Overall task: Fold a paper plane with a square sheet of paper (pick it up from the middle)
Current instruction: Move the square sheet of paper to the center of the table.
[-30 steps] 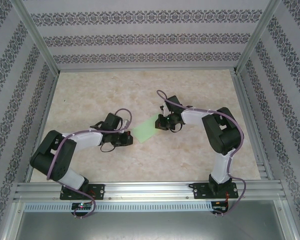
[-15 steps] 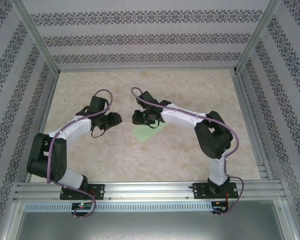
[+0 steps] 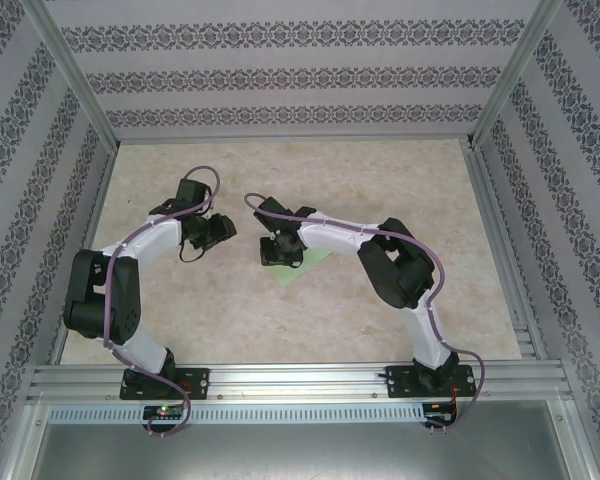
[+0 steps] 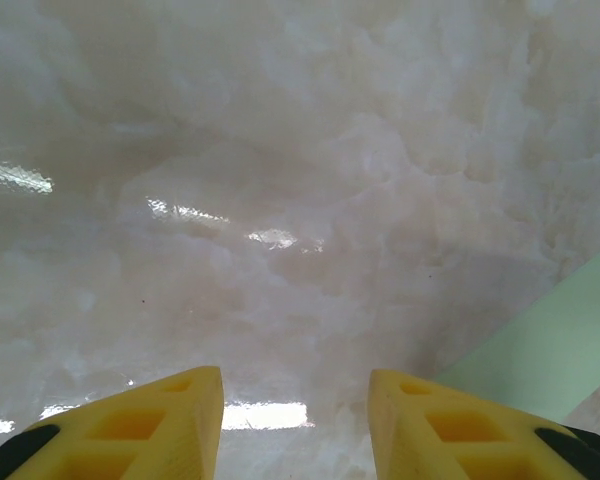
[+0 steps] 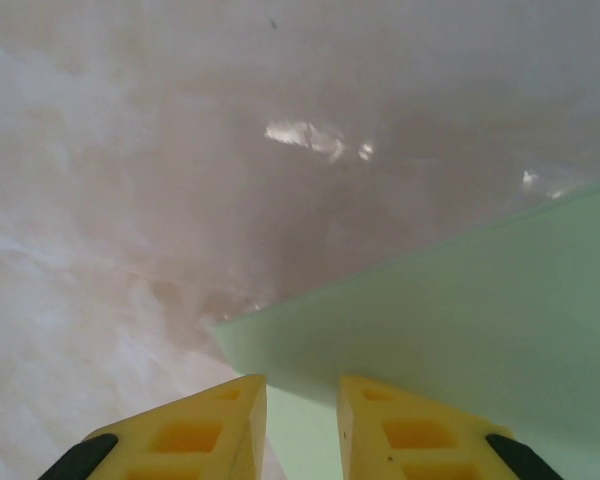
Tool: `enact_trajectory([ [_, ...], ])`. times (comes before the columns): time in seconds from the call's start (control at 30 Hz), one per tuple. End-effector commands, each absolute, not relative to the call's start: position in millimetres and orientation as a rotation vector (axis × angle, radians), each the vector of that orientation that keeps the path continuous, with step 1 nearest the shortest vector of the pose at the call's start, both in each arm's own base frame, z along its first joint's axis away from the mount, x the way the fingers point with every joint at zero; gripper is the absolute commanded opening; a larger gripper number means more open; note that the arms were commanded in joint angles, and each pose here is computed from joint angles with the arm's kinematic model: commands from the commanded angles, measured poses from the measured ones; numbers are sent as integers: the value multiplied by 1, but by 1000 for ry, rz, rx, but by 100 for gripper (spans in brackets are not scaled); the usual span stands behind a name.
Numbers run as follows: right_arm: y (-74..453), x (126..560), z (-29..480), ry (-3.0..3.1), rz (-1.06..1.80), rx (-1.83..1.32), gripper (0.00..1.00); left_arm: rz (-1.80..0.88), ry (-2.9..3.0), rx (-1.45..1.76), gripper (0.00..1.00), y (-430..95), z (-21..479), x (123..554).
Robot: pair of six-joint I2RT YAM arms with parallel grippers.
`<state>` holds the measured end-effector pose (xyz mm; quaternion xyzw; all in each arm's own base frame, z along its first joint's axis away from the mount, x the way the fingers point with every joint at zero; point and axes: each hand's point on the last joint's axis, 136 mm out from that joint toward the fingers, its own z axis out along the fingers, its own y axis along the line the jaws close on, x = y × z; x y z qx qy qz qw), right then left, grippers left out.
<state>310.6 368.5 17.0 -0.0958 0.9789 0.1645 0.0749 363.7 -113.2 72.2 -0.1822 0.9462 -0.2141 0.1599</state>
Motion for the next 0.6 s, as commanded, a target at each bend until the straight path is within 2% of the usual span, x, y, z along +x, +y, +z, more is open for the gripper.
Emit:
enact_trajectory([
  [0.0,366,287,6,3016,481,-436,26,-590,2740,-512,43,-109,67,361],
  [0.2,332,228,-1,3135,428,-746,27,-648,2759,-510,46,-116,60,358],
  [0.33,304,205,7,3157,451,-742,28,-731,2767,-504,47,-125,63,357],
  [0.43,305,224,31,3060,502,-633,30,-790,2759,-491,49,-132,64,356],
  [0.57,300,268,63,2902,436,-292,34,-858,2755,-485,52,-141,66,351],
])
